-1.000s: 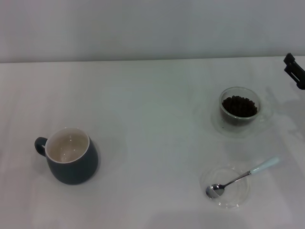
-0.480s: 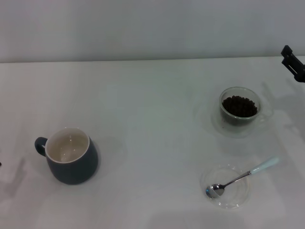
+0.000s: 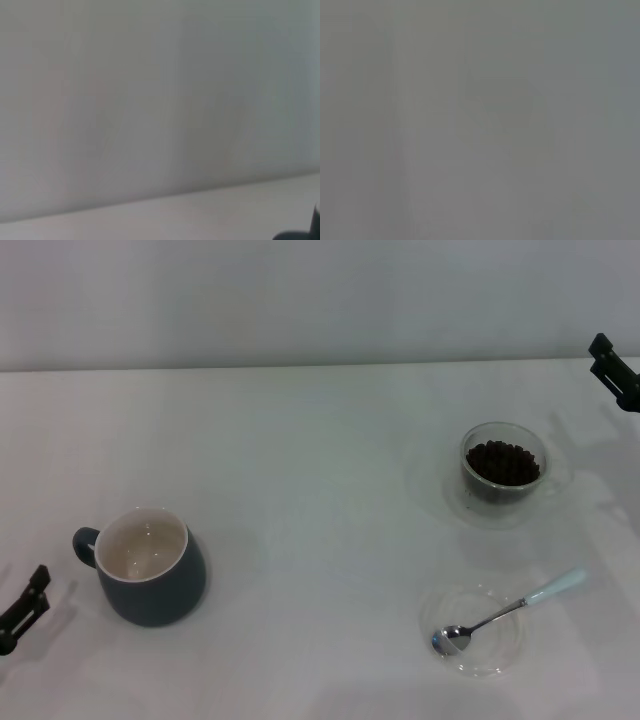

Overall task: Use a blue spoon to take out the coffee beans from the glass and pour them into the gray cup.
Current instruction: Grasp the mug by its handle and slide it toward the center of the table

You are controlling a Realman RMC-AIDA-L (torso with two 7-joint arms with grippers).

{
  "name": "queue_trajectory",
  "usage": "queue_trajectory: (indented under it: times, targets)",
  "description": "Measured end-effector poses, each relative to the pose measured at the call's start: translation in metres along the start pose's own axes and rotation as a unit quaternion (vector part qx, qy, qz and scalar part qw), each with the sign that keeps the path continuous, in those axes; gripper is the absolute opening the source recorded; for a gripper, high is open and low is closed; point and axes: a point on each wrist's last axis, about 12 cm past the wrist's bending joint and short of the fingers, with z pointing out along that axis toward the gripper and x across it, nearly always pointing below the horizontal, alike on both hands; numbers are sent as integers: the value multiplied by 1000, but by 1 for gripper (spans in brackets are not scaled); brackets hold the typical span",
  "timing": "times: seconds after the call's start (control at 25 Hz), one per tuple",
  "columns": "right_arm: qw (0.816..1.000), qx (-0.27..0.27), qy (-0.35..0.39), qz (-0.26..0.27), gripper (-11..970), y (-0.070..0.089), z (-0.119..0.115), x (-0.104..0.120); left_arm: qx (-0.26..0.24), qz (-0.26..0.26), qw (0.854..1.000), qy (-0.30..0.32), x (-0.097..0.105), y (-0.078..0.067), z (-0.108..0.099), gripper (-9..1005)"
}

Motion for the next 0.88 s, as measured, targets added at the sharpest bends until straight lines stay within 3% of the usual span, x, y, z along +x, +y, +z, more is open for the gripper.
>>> queue_trajectory:
  times: [0.88]
  targets:
    - [1000, 4, 0, 6, 856, -1, -9, 4, 33, 41, 998, 27, -6, -7, 43, 879]
